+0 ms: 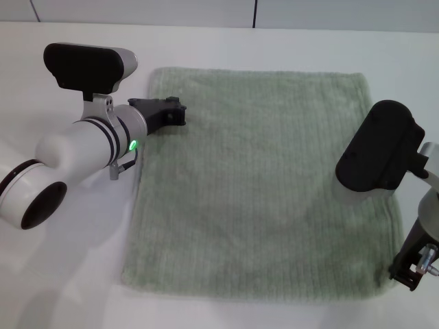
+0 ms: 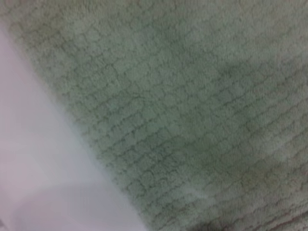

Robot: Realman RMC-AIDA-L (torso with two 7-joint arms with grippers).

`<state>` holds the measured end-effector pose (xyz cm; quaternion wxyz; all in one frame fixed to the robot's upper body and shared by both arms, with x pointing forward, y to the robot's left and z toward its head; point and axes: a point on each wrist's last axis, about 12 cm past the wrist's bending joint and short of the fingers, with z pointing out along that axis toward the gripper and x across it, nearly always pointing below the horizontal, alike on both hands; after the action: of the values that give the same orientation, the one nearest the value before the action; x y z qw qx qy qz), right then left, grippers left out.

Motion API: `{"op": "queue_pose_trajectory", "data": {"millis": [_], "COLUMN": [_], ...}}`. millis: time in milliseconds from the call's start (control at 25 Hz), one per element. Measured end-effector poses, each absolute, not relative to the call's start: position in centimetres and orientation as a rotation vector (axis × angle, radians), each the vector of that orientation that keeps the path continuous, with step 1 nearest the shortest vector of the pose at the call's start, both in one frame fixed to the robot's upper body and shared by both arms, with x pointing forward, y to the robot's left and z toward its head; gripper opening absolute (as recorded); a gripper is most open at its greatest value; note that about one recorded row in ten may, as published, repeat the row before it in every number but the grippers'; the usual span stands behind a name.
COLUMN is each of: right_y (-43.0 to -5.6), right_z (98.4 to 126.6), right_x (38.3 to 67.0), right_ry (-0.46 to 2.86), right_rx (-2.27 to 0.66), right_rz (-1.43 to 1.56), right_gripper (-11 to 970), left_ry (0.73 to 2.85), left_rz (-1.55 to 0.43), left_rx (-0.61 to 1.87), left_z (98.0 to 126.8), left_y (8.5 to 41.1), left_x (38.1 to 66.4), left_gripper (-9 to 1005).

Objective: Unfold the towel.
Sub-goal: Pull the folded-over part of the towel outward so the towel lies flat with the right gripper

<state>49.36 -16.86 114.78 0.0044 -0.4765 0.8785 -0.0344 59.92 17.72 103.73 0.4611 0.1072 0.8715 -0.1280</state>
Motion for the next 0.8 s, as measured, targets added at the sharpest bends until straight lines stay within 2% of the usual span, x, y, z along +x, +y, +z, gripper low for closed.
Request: {"op": "queue_pose_trajectory", "data": {"millis": [680,800], "right_y": [-16.15,-16.04], "right_z": [115.45,115.36], "right_x": [49.74,49.63], "right_ry": [2.699,2.695], "right_rx": [-1.521,-1.534], "right_rz": [-0.138,-0.141], "right_gripper": [74,116], "left_ry": [2.142,2.142], "left_rz": [-0.314,-0.313], "left_rx": [0.26,0.258], "left_z": [103.81,103.83], "left_y": [17.8,17.84], "left_x": [60.01,60.04], "left_gripper": [-1,-1]}}
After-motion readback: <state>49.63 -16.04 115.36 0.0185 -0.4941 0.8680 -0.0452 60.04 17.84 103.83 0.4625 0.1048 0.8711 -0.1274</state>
